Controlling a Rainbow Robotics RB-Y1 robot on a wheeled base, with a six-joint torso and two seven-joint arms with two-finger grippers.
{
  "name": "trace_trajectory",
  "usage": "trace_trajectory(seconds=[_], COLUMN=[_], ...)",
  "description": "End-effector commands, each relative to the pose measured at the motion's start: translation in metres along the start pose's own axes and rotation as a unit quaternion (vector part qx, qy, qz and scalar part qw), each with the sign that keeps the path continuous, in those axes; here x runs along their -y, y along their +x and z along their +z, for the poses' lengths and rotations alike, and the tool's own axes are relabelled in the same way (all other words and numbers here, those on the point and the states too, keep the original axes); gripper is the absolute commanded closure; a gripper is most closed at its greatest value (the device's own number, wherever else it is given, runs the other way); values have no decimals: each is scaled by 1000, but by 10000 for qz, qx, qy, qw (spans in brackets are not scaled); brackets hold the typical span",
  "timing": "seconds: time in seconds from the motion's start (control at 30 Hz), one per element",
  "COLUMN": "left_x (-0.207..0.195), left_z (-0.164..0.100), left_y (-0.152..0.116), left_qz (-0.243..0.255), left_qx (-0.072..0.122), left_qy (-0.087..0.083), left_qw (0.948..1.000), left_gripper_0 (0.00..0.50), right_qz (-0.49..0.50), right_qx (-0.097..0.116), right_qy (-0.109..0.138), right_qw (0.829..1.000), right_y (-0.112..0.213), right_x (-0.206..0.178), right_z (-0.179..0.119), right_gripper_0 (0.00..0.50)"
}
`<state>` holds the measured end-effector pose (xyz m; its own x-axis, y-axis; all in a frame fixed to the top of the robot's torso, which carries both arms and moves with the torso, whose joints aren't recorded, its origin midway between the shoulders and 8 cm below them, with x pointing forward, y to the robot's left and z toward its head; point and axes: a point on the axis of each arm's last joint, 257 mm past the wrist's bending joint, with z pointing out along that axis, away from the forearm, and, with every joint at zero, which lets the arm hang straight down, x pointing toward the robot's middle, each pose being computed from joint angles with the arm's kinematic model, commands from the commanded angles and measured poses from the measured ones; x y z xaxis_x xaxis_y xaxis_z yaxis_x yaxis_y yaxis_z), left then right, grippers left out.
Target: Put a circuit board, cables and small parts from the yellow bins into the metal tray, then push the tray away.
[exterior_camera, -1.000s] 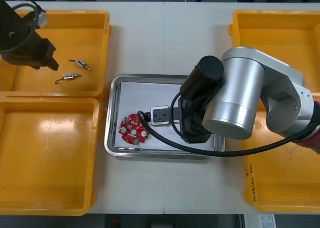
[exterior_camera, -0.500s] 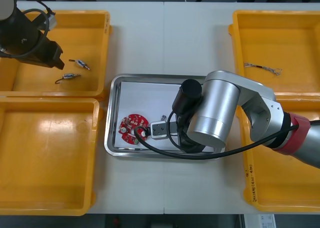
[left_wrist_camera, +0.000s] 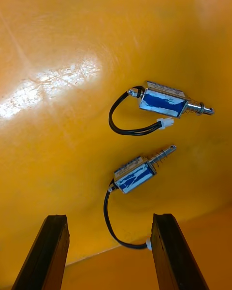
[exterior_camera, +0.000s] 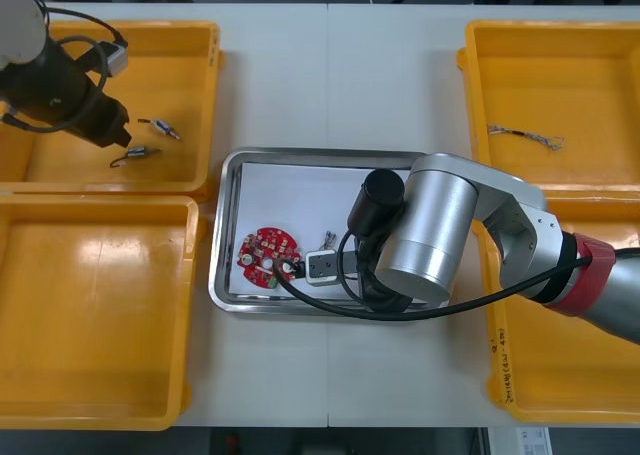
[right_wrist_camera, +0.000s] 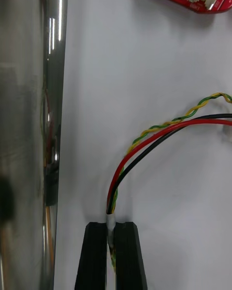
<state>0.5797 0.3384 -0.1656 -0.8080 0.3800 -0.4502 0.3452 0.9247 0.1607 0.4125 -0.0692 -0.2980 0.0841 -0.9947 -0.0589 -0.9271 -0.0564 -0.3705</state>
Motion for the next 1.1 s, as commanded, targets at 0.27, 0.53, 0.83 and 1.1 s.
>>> trace_trajectory(seconds=[0.27, 0.53, 0.83, 1.1], left_x=[29, 35, 33, 28], left_z=[10, 25, 38, 42], left_y=[-33, -34, -32, -31], left_qz=[115, 116, 169, 115], left_qx=[291, 330, 357, 370], left_qy=[64, 91, -23, -52], left_qw=[9995, 9993, 9992, 9992], left_gripper_0=[0, 0, 0, 0], right_qz=[-52, 196, 721, 1188], right_qx=[291, 448, 467, 275], right_qy=[215, 321, 448, 519], right_qw=[9993, 9983, 9953, 9912], right_y=[-22, -31, -24, 8], right_x=[10, 30, 59, 75], right_z=[-14, -31, -77, -119], right_gripper_0=[70, 68, 67, 67])
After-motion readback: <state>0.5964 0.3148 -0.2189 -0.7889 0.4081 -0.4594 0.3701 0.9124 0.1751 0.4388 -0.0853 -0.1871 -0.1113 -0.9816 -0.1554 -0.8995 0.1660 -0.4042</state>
